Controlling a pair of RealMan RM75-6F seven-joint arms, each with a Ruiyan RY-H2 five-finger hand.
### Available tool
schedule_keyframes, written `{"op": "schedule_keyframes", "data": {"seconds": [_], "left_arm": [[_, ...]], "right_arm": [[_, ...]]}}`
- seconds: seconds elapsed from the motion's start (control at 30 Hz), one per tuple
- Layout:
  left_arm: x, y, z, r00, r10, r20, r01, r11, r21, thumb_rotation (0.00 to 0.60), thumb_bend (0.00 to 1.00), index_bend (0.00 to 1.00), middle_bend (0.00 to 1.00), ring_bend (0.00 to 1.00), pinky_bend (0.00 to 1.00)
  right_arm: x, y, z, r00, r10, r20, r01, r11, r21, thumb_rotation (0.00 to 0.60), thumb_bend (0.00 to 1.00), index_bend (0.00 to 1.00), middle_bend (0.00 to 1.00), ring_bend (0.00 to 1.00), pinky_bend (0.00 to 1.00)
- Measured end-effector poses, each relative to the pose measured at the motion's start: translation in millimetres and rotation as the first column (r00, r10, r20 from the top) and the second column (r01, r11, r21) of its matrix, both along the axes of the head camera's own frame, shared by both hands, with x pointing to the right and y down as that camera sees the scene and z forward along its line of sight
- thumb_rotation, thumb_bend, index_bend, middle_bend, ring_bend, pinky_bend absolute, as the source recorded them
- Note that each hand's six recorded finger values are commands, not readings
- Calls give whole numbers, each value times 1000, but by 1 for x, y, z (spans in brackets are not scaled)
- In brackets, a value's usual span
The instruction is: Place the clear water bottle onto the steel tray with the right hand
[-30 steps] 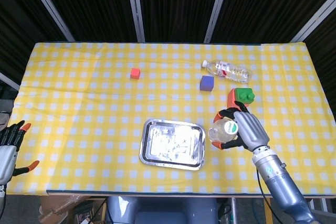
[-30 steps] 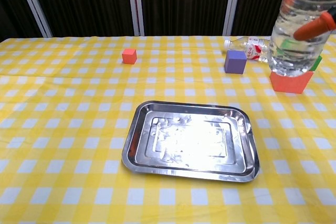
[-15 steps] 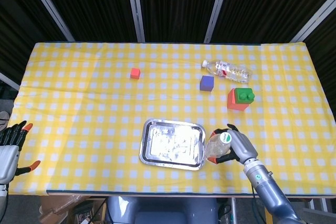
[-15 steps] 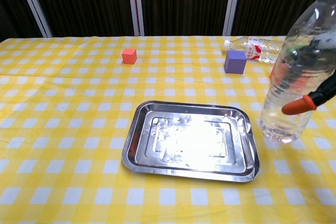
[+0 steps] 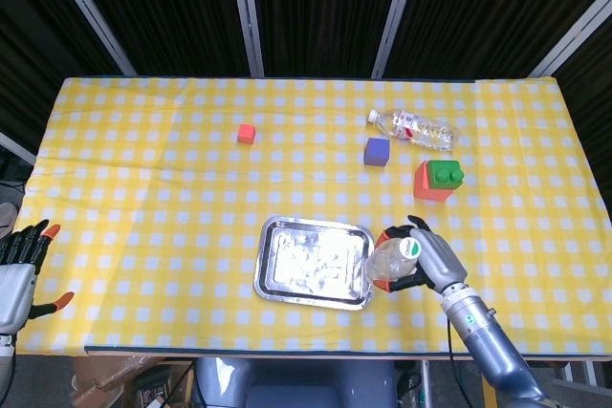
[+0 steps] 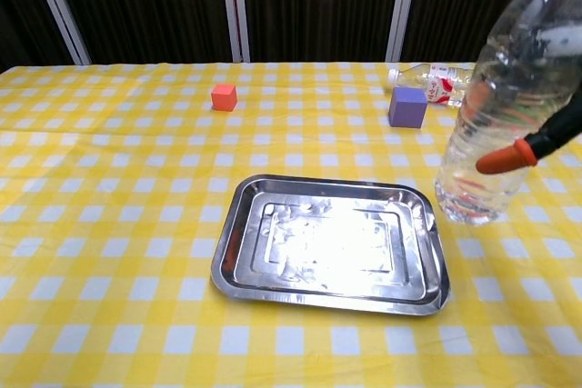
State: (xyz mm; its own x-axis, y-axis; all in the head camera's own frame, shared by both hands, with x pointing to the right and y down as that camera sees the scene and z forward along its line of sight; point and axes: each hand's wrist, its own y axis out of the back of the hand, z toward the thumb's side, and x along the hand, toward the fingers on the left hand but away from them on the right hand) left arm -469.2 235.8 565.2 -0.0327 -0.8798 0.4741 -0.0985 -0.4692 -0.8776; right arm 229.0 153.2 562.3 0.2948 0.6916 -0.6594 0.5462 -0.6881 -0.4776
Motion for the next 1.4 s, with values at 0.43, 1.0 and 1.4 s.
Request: {"op": "schedule_keyframes", "data": {"seconds": [0.43, 1.0, 1.4], "left_arm": [[-3, 0, -5, 1000, -9, -18, 9, 1000, 5, 600, 150, 49, 0, 0, 0], [-1, 1, 2, 1000, -3, 8, 3, 1000, -10, 600, 151, 49, 0, 0, 0], [-1, 2, 2, 1000, -4, 4, 4, 1000, -17, 600, 150, 49, 0, 0, 0]], "right_arm": [[-12, -45, -55, 991, -89, -103, 101, 987, 123, 600, 482, 759, 591, 273, 0], [2, 12, 5, 1000, -2, -1, 2, 999, -47, 600, 494, 761, 591, 274, 0], [123, -2, 9, 965, 244, -100, -243, 970, 18, 600, 493, 765, 591, 274, 0]]}}
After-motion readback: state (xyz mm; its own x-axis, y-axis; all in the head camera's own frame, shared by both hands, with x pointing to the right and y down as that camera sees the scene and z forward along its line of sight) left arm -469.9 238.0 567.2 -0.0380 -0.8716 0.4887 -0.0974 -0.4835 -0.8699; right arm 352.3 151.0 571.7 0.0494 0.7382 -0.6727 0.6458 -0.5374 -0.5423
